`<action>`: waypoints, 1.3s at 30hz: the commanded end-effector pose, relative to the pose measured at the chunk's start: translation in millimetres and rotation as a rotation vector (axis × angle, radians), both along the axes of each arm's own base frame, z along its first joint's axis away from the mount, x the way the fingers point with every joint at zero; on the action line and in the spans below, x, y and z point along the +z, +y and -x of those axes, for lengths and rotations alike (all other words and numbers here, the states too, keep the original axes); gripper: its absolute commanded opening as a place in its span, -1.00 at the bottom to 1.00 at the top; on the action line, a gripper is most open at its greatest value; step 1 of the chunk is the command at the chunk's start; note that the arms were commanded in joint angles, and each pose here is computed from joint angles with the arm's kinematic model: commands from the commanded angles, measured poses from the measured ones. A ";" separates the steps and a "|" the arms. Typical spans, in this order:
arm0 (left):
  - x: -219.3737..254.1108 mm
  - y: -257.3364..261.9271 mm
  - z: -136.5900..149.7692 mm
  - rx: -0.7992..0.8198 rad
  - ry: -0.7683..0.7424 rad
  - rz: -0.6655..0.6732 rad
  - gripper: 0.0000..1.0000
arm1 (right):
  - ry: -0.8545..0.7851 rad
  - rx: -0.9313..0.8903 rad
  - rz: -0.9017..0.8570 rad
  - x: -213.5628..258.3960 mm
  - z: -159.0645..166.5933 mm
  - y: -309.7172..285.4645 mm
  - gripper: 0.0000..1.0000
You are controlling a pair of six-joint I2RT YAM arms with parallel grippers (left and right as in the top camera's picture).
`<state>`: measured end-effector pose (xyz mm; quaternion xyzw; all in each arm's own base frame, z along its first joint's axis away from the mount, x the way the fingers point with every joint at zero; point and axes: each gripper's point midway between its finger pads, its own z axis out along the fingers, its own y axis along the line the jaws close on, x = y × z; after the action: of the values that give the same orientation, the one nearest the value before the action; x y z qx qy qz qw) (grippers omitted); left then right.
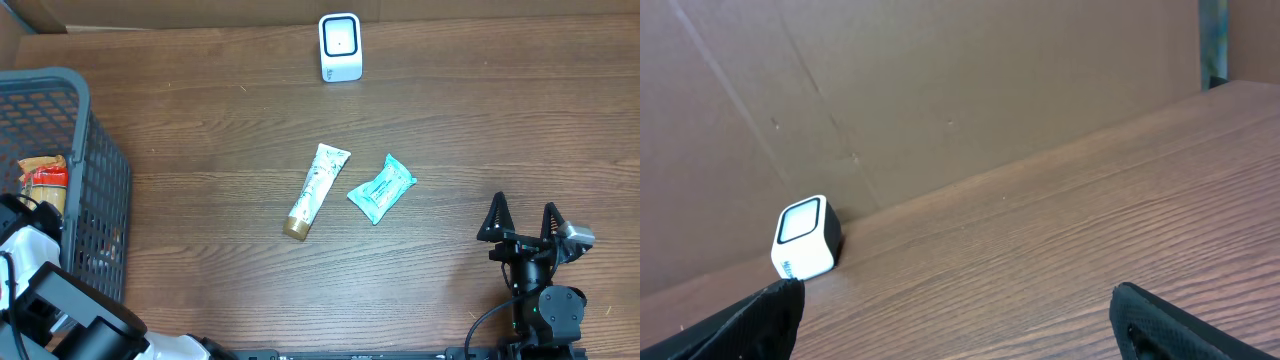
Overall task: Scan the item barcode
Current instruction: 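Grasp the small orange box in the basket with the left gripper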
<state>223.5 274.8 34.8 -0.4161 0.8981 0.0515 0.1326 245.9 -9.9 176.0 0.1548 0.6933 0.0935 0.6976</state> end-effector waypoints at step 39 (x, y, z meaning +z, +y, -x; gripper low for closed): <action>-13.9 -42.4 29.5 0.002 0.129 0.273 0.04 | -0.007 -0.009 -0.003 -1.2 0.2 -1.5 1.00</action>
<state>191.0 244.2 28.1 -0.4368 0.8991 -0.0166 0.0251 245.9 -9.9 175.8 0.1550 0.6935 0.0936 0.6973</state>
